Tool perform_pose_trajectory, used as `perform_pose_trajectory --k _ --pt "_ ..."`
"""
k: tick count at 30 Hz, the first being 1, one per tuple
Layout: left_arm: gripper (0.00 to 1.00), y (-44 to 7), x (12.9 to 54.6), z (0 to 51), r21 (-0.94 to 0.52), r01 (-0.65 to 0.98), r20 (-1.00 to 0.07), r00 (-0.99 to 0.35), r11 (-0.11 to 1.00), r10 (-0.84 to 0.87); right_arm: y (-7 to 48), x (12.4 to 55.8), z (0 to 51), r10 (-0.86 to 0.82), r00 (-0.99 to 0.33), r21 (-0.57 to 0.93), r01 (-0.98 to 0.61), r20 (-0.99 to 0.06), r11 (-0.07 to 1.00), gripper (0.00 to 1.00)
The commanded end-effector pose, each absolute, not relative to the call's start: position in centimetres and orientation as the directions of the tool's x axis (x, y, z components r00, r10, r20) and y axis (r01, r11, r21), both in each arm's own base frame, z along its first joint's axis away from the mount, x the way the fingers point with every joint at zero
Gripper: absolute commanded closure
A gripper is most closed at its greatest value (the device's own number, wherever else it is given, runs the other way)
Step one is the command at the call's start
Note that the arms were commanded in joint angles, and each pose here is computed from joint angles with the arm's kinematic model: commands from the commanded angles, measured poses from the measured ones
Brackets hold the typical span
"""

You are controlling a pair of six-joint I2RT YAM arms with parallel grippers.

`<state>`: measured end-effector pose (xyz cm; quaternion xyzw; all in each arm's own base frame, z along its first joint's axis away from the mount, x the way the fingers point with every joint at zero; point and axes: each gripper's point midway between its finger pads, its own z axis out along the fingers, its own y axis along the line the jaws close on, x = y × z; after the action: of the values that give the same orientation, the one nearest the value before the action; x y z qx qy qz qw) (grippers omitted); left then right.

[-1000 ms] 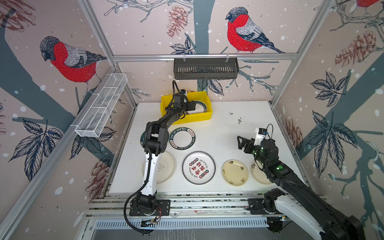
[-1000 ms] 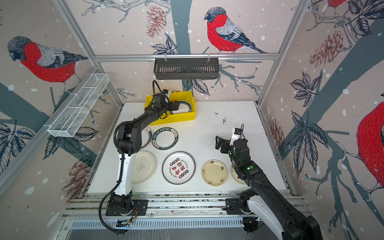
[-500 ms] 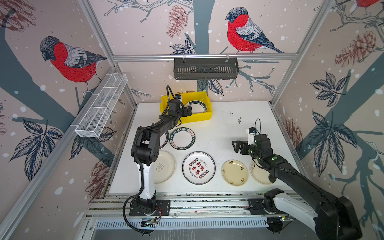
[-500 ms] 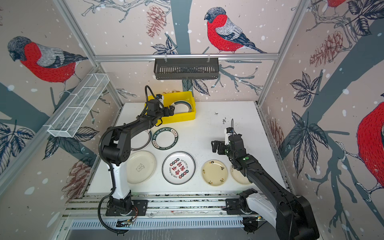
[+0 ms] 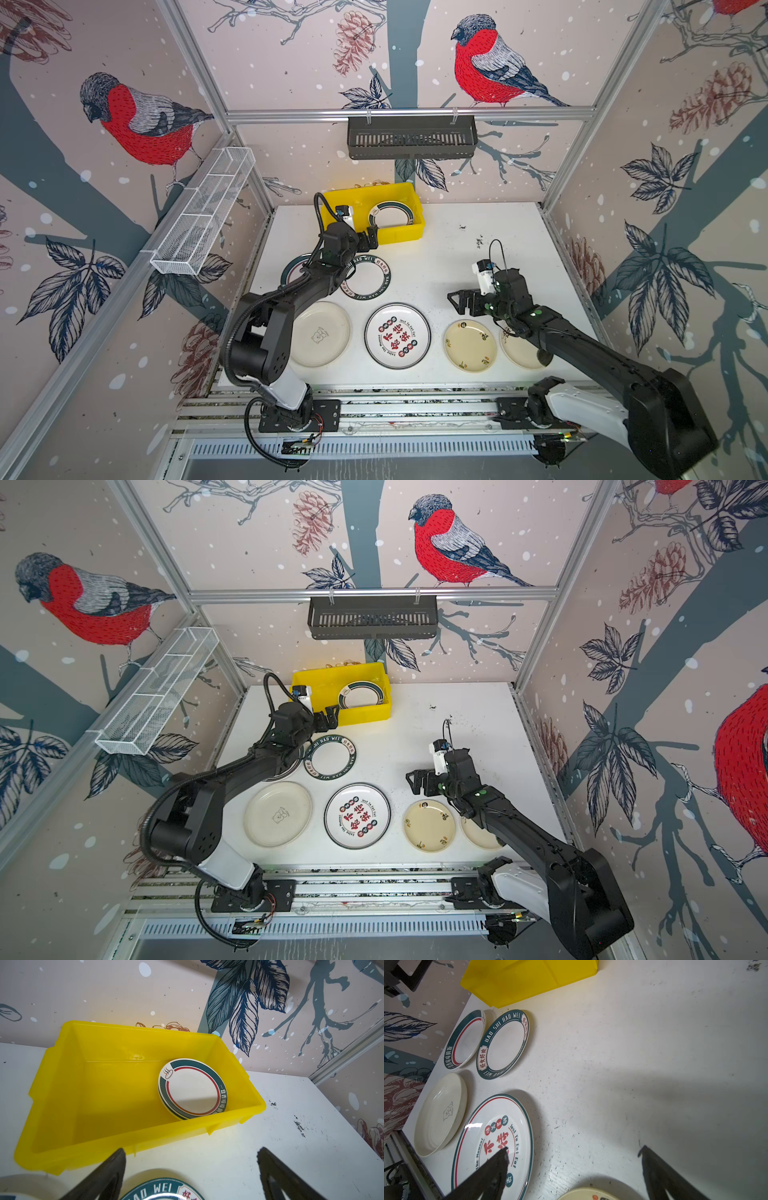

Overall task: Place the plates into the plastic bin on the countertop
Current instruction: 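Open the left gripper to release the plate and lift out of the bin, then return the left gripper to the table while the right gripper reaches the red-character plate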

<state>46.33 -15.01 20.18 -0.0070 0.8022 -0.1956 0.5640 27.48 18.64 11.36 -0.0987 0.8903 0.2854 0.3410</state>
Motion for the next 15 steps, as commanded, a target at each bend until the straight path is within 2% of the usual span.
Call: perform_pose_trajectory --k 1,5,10,15 --pt "0.02 -14.3 44.9 21.6 -0.348 0.204 -0.913 -0.297 0.915 -0.281 19.9 28.0 11.8 0.019 -0.739 0.458 -0.396 -0.673 0.796 0.01" --pt "0.02 -13.5 42.5 20.8 -0.347 0.190 -0.906 -0.321 0.918 -0.276 21.3 28.2 11.3 0.000 -0.756 0.472 -0.408 -0.654 0.781 0.01" --pt "0.02 -13.5 39.9 19.8 -0.369 0.212 -0.890 -0.362 0.905 -0.279 22.4 28.7 10.6 0.008 -0.770 0.493 -0.400 -0.638 0.772 0.05" --pt "0.02 -13.2 38.1 19.1 -0.367 0.228 -0.894 -0.353 0.902 -0.275 23.7 29.2 9.6 -0.006 -0.798 0.521 -0.399 -0.602 0.755 0.16"
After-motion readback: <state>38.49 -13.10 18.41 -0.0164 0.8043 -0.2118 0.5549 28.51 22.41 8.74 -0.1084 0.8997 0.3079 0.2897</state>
